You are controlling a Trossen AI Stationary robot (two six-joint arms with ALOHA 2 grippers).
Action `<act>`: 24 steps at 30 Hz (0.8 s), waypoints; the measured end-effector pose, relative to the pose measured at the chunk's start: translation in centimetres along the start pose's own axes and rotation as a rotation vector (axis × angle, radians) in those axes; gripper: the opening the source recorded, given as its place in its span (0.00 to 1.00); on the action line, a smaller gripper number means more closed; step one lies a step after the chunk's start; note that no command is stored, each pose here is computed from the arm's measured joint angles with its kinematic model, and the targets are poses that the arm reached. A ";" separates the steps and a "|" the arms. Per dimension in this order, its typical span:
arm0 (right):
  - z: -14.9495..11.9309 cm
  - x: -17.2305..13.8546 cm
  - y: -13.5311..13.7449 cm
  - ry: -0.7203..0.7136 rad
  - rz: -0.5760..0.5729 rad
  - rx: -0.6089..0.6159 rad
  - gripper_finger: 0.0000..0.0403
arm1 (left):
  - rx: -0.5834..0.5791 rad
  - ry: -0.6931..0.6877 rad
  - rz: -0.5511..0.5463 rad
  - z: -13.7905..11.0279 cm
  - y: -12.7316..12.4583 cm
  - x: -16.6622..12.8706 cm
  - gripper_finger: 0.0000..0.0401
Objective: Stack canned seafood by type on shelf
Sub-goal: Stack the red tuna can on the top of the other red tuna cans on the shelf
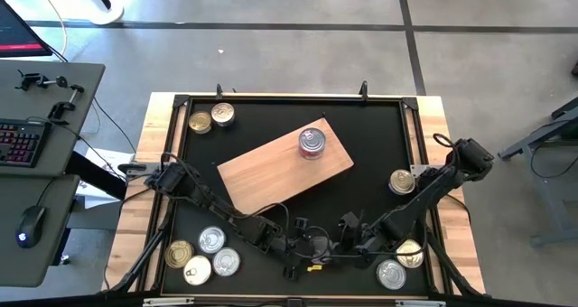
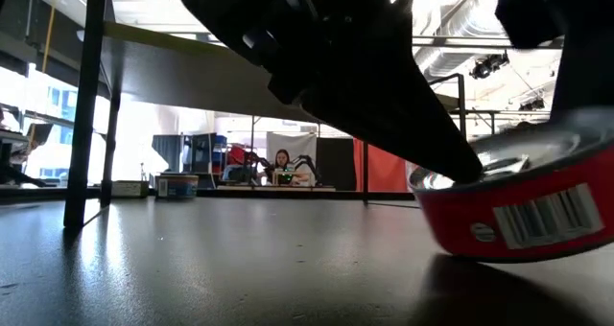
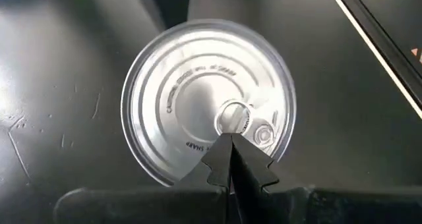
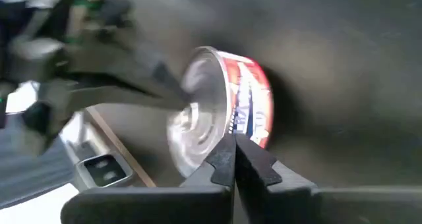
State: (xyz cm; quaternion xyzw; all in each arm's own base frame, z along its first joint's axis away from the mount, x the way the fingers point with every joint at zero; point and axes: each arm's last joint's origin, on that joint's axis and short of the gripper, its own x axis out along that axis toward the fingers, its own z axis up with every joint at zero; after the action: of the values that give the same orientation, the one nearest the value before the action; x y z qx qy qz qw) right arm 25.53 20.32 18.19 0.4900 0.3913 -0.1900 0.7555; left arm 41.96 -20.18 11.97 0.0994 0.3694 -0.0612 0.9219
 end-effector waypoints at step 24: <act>2.7 -7.0 3.2 -0.093 0.141 -0.459 0.00 | 0.008 0.214 0.070 -0.9 0.6 -2.5 0.00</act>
State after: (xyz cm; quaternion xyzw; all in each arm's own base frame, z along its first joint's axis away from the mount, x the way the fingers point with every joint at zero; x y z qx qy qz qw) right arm 24.40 18.67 26.15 0.3225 0.3539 -0.0655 0.8755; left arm 39.61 -19.29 13.14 0.1220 0.4619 -0.0196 0.8783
